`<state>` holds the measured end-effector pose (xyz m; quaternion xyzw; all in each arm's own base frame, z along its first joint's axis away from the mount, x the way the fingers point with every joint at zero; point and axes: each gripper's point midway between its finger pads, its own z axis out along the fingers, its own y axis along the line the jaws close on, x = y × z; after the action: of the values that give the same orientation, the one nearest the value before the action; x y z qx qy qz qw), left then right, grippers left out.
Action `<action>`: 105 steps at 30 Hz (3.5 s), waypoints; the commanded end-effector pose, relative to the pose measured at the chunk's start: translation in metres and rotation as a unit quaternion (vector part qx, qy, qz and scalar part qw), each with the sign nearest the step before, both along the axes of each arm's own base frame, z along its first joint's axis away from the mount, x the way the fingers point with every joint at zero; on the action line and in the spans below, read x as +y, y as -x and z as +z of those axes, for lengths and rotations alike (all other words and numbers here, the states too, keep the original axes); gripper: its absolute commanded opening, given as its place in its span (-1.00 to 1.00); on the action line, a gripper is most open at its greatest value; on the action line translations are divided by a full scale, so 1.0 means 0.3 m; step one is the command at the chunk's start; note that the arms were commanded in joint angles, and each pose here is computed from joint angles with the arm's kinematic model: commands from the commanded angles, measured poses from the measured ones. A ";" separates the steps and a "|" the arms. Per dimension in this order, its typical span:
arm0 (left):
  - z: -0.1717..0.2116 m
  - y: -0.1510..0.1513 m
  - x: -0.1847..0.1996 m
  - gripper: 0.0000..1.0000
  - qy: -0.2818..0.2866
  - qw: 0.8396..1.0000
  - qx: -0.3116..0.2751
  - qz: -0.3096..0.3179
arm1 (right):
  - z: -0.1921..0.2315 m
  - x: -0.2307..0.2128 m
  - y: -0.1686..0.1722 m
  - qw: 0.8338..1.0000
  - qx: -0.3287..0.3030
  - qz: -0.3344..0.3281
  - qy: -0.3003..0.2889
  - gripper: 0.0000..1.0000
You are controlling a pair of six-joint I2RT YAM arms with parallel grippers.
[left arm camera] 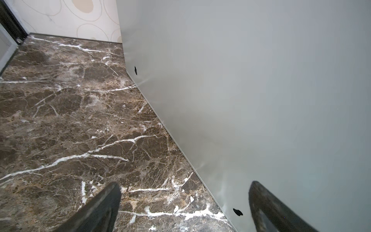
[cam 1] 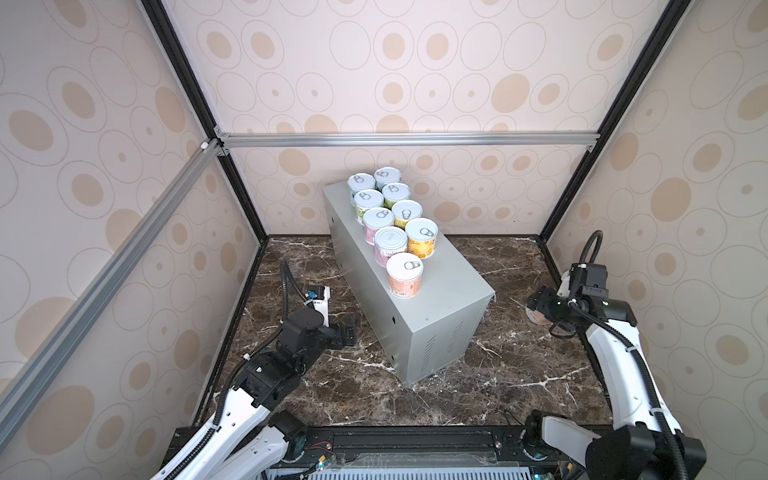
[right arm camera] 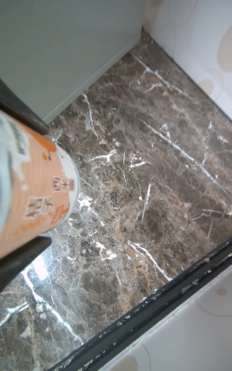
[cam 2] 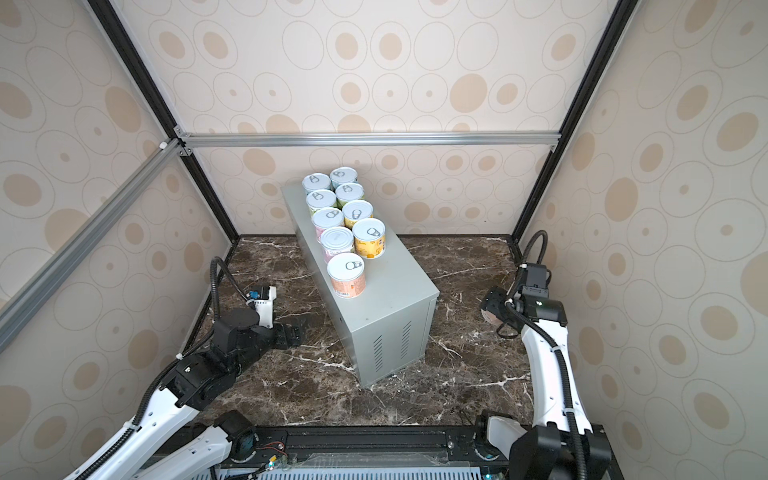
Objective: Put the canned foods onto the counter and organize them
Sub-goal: 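Carry the can toward the box top with the right gripper while the left rises, then lower the orange-labelled can onto the box top beside the front can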
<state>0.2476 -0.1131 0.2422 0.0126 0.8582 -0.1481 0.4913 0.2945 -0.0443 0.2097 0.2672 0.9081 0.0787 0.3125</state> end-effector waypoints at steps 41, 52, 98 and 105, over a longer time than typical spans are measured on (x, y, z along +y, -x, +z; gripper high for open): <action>0.446 -0.142 -0.041 0.98 -0.030 0.998 -0.053 0.012 | 0.684 0.334 0.237 0.948 -0.233 0.200 -0.085 0.13; 0.490 -0.114 -0.006 0.98 -0.042 0.996 -0.082 0.016 | 0.904 0.398 0.281 0.927 -0.269 0.244 -0.100 0.10; 0.351 -0.011 0.064 0.98 -0.039 0.997 -0.067 0.024 | 0.775 0.906 0.122 0.875 -0.127 0.459 0.091 0.01; 0.345 0.006 0.078 0.99 -0.039 0.997 -0.067 0.026 | 0.739 0.948 0.080 0.874 -0.115 0.462 0.096 0.01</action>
<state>0.2487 -0.0957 0.3433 0.0285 0.8306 -0.1026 0.5466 0.2679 0.2385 0.4173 -0.2230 0.9013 0.1521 0.3388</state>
